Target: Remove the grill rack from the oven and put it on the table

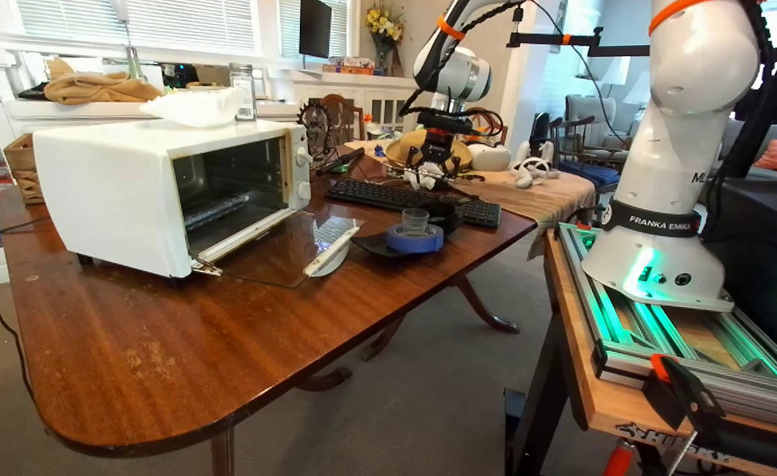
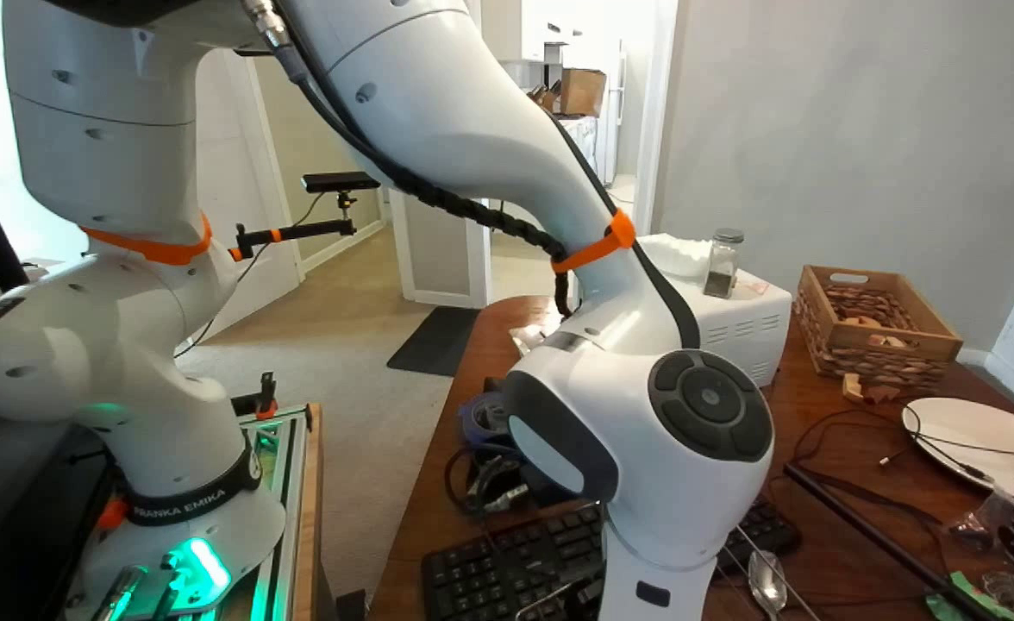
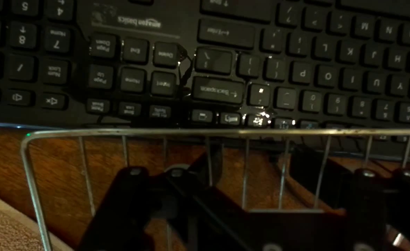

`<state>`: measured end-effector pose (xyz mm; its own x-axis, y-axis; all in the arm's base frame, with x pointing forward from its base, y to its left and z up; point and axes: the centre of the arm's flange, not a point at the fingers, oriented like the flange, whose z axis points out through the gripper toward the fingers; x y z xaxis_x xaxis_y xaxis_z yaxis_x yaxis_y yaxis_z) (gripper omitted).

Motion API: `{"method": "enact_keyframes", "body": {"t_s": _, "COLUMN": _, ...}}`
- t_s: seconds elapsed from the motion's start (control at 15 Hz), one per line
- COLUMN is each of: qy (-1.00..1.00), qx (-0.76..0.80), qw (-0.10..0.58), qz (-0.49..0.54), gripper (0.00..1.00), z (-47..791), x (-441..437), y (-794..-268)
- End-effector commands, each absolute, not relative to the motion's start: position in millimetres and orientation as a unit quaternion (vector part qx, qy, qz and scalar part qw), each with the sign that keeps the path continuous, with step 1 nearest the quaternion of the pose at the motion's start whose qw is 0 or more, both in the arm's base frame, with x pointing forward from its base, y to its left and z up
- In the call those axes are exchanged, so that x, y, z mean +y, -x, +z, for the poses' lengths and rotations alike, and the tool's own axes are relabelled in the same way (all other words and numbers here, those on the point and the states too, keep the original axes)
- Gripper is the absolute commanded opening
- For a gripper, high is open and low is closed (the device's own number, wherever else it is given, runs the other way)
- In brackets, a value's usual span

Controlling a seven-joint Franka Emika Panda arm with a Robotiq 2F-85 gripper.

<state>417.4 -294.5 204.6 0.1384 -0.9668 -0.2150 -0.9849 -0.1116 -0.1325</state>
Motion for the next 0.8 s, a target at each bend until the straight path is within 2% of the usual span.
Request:
{"method": "enact_keyframes", "body": {"t_s": 0.0, "qy": 0.74, "qx": 0.657, "qw": 0.14, "qz": 0.048, "gripper": 0.8, "z": 204.6, "x": -297.0, "y": -417.8}}
{"method": "enact_keyframes", "body": {"t_s": 0.2, "qy": 0.739, "qx": 0.657, "qw": 0.137, "qz": 0.061, "gripper": 1.0, "z": 213.3, "x": -291.3, "y": -418.1}}
{"method": "enact_keyframes", "body": {"t_s": 0.27, "qy": 0.739, "qx": 0.657, "qw": 0.137, "qz": 0.061, "gripper": 0.91, "z": 215.6, "x": -290.1, "y": -419.1}}
{"method": "enact_keyframes", "body": {"t_s": 0.33, "qy": 0.739, "qx": 0.657, "qw": 0.137, "qz": 0.06, "gripper": 0.66, "z": 217.9, "x": -288.7, "y": -419.8}}
{"method": "enact_keyframes", "body": {"t_s": 0.47, "qy": 0.738, "qx": 0.659, "qw": 0.136, "qz": 0.055, "gripper": 0.65, "z": 224.4, "x": -285.2, "y": -420.0}}
{"method": "enact_keyframes", "body": {"t_s": 0.73, "qy": 0.766, "qx": 0.63, "qw": 0.124, "qz": 0.029, "gripper": 0.31, "z": 254.7, "x": -251.6, "y": -418.4}}
